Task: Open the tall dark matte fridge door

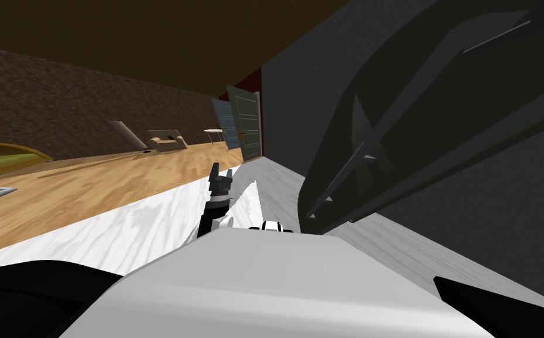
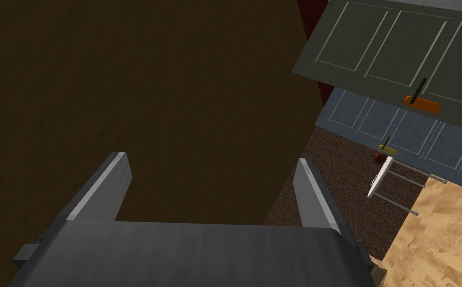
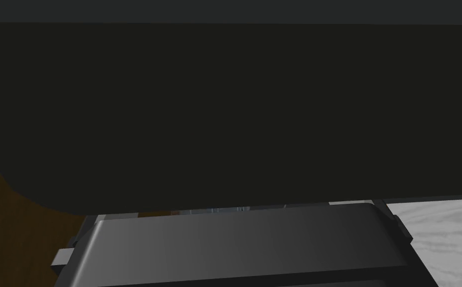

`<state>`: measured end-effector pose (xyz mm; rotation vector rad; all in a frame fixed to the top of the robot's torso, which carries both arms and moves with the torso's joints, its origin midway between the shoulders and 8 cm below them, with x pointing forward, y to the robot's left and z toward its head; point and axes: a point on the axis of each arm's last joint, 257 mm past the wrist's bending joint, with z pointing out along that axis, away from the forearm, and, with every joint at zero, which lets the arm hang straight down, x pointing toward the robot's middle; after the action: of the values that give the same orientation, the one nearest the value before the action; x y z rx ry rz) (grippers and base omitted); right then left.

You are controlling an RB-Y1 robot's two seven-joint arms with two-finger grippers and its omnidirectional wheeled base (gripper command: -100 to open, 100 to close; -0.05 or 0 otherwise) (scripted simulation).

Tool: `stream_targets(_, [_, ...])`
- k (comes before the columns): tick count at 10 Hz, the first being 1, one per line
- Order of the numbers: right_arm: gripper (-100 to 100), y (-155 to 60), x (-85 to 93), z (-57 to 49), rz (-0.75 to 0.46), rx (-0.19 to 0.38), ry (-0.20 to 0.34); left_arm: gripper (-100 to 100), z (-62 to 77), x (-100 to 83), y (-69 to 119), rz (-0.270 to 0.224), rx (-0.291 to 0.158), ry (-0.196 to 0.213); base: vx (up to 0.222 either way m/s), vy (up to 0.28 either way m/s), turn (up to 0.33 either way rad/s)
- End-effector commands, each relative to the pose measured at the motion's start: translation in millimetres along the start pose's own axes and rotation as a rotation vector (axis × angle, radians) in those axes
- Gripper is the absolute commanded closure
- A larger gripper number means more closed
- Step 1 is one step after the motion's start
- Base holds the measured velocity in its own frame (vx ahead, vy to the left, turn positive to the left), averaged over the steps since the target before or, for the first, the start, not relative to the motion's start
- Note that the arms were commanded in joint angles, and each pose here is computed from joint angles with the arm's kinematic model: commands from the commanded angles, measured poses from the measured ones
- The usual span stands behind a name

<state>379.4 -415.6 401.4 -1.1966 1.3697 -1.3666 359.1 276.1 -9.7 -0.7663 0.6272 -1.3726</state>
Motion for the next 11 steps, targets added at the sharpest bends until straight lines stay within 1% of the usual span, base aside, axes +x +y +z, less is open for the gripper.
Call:
stream_targets(1, [-100, -12, 9.5, -16.4, 0.001, 0.003, 0.018, 0, 0.0, 0.0, 0.0, 0.000, 0.000, 0.000, 0.027, -0.016, 0.010])
stream_targets(4, [-100, -26, 19.6, -37.6, 0.004, 0.003, 0.037, 0, 0.0, 0.1, 0.0, 0.000, 0.000, 0.000, 0.024, 0.001, 0.071])
stream_targets(5, [-100, -12, 16.6, -31.4, 0.002, -0.026, 0.033, 0, 0.0, 0.1, 0.0, 0.000, 0.000, 0.000, 0.011, -0.004, 0.000])
stream_targets(6, [0, -10, 17.6, -31.9, -0.001, -0.036, 0.037, 0, 0.0, 0.1, -0.1, 0.000, 0.000, 0.000, -0.011, 0.001, -0.021])
stream_targets(11, [0, -4, 16.7, -29.7, -0.003, -0.053, 0.037, 0, 0.0, 0.1, -0.1, 0.000, 0.000, 0.000, -0.004, 0.003, -0.003])
